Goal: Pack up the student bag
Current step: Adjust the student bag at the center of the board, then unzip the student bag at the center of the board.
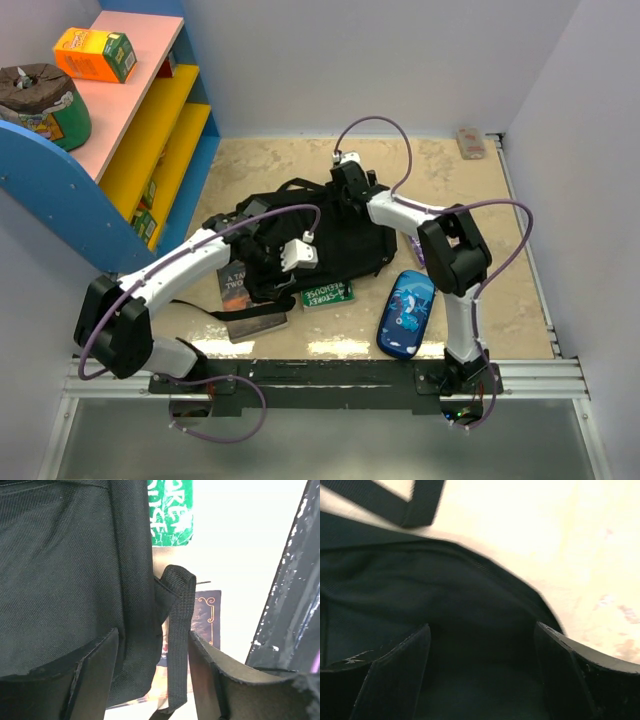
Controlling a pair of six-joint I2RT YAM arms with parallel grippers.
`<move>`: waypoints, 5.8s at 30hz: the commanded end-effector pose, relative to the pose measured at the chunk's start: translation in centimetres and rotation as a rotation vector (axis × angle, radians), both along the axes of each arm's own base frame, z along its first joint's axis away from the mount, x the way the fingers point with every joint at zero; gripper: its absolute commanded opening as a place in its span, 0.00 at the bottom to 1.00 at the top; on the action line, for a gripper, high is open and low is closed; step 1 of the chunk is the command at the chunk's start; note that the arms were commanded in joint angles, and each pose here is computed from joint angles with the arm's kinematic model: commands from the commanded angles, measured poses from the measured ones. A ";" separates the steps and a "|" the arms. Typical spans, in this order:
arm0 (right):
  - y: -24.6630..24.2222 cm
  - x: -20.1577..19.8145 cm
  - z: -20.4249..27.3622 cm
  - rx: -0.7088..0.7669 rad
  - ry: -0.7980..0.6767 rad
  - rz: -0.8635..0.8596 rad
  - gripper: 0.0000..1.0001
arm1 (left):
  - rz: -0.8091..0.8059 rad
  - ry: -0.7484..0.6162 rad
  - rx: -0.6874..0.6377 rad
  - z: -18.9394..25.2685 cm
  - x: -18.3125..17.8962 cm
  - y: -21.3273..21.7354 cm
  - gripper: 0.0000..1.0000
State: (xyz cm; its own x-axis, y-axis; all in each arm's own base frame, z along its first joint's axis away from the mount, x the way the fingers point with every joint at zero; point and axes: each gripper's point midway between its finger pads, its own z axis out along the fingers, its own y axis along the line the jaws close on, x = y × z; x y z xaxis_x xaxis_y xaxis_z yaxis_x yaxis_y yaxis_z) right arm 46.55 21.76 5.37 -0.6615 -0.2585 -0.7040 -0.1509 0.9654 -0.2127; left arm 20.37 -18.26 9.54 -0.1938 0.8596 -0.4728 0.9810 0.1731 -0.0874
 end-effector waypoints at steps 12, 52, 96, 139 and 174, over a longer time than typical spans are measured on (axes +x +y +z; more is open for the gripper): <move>-6.9 -0.1 8.9 -0.063 -0.254 -0.229 0.83 | 0.088 -0.323 0.146 -1.4 6.7 1.5 0.51; -0.1 -13.1 8.7 0.550 -0.029 -0.088 0.00 | 0.866 -0.385 -0.121 5.7 30.5 0.6 0.00; -5.4 -11.7 5.0 0.336 0.017 -0.314 0.47 | -0.479 -0.444 -0.111 -0.7 11.0 -2.4 0.57; 7.0 -22.5 13.1 0.925 0.073 -0.091 0.46 | 0.140 -0.372 -0.425 7.1 17.1 -13.2 0.00; 3.0 -20.0 3.8 0.770 0.077 -0.621 0.52 | 0.003 -0.094 -0.412 2.0 8.6 -14.4 0.00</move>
State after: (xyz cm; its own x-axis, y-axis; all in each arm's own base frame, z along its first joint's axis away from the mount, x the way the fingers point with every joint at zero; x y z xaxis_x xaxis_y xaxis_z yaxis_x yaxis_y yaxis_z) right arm 26.10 24.81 8.25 -0.6174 0.6144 -0.4913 0.4092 0.7842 0.4664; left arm 30.48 -31.35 9.52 -0.1577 0.6481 -0.7451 0.9786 0.2033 -0.0302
